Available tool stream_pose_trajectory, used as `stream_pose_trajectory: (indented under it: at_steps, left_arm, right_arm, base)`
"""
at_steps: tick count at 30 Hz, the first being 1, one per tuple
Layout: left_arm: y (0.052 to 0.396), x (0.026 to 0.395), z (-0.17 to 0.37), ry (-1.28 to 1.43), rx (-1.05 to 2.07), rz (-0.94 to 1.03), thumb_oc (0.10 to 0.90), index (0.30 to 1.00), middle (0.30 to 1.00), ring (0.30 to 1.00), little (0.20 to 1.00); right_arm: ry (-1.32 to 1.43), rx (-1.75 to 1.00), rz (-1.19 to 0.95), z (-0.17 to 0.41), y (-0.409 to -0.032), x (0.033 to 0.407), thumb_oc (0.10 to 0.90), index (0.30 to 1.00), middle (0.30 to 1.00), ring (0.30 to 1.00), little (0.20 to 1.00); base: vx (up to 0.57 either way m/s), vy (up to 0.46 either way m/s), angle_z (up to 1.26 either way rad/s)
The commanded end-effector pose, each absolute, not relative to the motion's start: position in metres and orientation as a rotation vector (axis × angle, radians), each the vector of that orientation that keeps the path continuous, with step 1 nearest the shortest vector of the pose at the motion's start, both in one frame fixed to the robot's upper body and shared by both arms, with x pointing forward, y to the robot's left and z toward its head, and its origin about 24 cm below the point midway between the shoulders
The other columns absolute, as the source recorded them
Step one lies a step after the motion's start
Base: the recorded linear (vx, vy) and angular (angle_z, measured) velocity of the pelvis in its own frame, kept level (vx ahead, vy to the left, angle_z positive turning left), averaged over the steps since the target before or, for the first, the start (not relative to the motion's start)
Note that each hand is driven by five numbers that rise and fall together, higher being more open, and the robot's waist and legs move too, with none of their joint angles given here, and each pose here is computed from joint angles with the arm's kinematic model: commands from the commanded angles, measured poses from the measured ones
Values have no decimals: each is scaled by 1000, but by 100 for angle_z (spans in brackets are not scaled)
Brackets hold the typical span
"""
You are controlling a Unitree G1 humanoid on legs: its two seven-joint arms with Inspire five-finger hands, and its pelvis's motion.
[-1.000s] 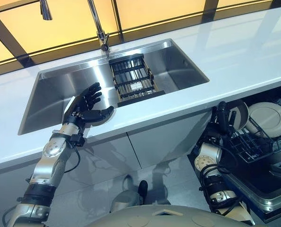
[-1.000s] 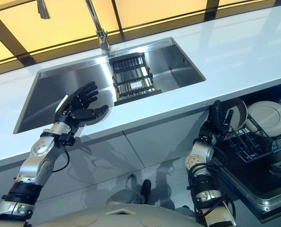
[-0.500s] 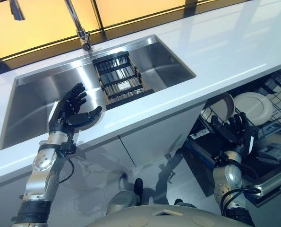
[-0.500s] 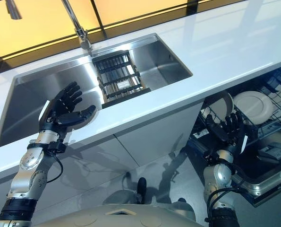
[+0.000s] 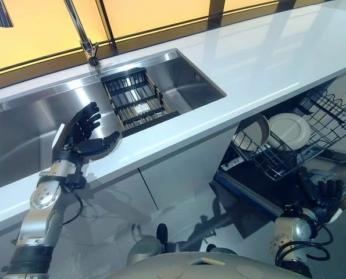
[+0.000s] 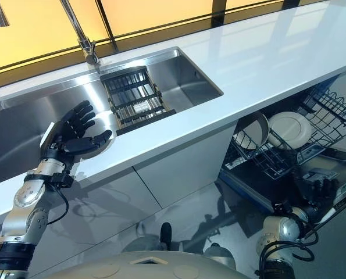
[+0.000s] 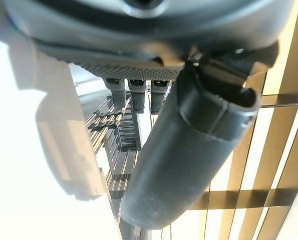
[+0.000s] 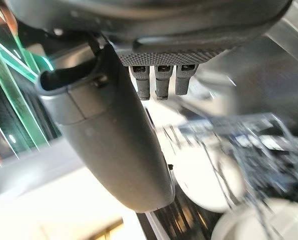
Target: Pick up plates and place into dishwasher.
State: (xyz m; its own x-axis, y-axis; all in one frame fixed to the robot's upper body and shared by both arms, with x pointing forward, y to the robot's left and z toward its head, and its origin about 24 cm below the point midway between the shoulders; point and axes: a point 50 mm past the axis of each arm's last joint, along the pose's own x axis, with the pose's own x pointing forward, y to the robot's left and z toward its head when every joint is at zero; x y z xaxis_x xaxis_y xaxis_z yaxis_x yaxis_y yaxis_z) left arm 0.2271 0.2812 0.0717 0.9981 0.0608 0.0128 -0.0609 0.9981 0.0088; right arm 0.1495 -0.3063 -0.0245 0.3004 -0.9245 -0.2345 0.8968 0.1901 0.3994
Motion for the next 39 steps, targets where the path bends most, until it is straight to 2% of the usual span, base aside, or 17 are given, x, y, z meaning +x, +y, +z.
stream_pose_trajectory:
  at_steps: [1, 7, 11, 17, 22, 26, 30, 33, 36, 38, 39]
  left_arm:
    - [295, 236, 86, -72, 28, 82, 800, 900, 900, 900, 900]
    - [299, 236, 86, -62, 32, 89, 800, 900, 900, 900, 900]
    - [301, 234, 85, -57, 35, 92, 800, 900, 900, 900, 900]
    - [302, 234, 86, -48, 42, 88, 800, 900, 900, 900, 900]
    - [303, 233, 85, -40, 46, 85, 800, 900, 900, 900, 900]
    - [298, 236, 87, -33, 48, 56, 800, 900, 900, 900, 900]
    - [286, 240, 89, -22, 58, -6, 800, 900, 900, 900, 900]
    - [273, 242, 87, -12, 70, -54, 800, 900, 900, 900, 900]
    - [259, 248, 95, -52, 69, -101, 800, 900, 900, 900, 900]
    - [249, 256, 107, -109, 64, -122, 800, 900, 900, 900, 900]
    - [248, 260, 110, -125, 64, -125, 800, 900, 900, 900, 900]
  right_arm:
    - [-416, 488, -1369, 25, -336, 161, 800, 900, 900, 900, 900]
    - [-394, 453, -1533, 16, -347, 146, 800, 900, 900, 900, 900]
    - [-356, 402, -1535, 11, -350, 143, 800, 900, 900, 900, 900]
    - [-296, 311, -1487, 7, -355, 144, 800, 900, 900, 900, 900]
    - [-202, 130, -1411, 5, -353, 152, 800, 900, 900, 900, 900]
    - [-103, 47, -1291, -3, -354, 160, 800, 900, 900, 900, 900]
    - [33, -73, -1095, -12, -341, 186, 800, 900, 900, 900, 900]
    - [154, -39, -876, -25, -322, 208, 800, 900, 900, 900, 900]
    - [236, 235, -563, -33, -302, 240, 800, 900, 900, 900, 900]
    - [216, 506, -232, -24, -265, 275, 800, 900, 900, 900, 900]
    - [224, 579, -144, -18, -248, 289, 800, 900, 900, 900, 900]
  base:
    - [41, 21, -3]
    - [51, 12, 0]
    - [64, 12, 0]
    - [75, 18, 2]
    - [76, 15, 8]
    - [75, -6, 18]
    - [99, -11, 30]
    - [90, 34, 34]
    - [-75, 69, 35]
    - [-223, 33, 34]
    - [-255, -42, 23]
